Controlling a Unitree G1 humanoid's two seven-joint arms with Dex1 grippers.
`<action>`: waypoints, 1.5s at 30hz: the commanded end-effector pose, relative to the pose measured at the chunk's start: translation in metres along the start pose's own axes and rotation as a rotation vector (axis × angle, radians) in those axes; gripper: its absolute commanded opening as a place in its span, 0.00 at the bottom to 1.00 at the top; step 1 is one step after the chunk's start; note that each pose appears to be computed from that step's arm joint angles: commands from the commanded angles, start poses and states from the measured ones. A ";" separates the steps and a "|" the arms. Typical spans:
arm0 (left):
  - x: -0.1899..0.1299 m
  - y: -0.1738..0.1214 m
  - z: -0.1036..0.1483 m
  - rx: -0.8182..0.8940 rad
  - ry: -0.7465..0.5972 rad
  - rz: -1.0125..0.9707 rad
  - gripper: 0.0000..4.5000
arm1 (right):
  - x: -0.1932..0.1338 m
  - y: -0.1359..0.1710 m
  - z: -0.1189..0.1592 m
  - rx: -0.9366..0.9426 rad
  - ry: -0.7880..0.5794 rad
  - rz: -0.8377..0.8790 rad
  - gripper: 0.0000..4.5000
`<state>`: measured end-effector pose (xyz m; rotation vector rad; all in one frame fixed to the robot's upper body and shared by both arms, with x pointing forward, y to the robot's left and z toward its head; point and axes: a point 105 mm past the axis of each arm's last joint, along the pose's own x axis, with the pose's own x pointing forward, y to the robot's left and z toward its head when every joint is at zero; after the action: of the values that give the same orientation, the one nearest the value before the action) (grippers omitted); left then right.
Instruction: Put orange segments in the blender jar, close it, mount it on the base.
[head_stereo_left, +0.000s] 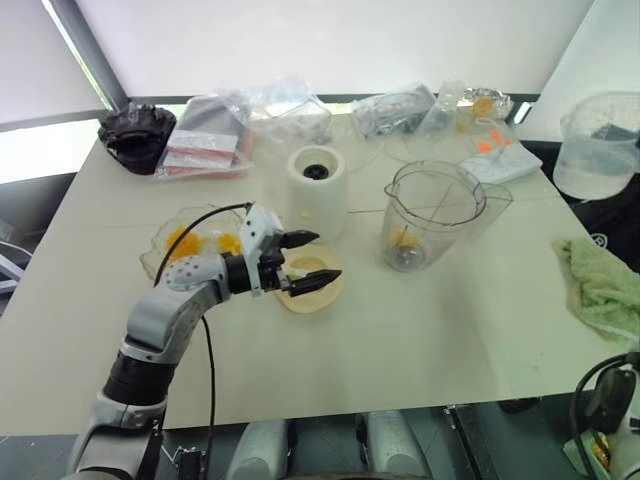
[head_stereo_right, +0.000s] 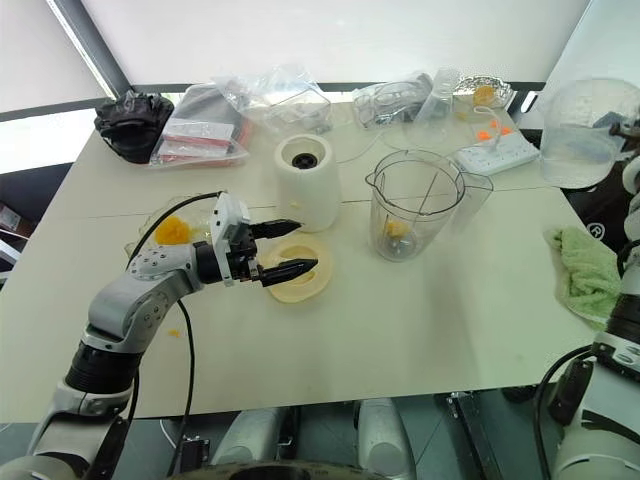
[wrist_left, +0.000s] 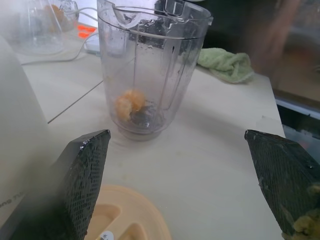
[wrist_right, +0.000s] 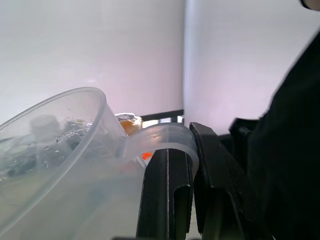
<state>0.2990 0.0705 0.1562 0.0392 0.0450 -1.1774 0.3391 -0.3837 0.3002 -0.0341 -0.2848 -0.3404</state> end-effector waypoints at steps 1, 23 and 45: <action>0.002 -0.003 0.004 0.037 -0.016 -0.016 1.00 | -0.005 0.019 0.055 -0.080 -0.153 0.090 0.01; 0.002 0.001 0.006 0.049 -0.006 0.002 1.00 | -0.046 0.080 0.063 -0.441 -0.248 0.366 0.01; 0.004 0.002 0.007 0.050 -0.014 0.017 1.00 | -0.040 0.064 0.044 -0.303 -0.152 0.297 0.01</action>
<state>0.3031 0.0688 0.1536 0.0568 0.0466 -1.1549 0.3258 -0.2990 0.3062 -0.4350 -0.2855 -0.0311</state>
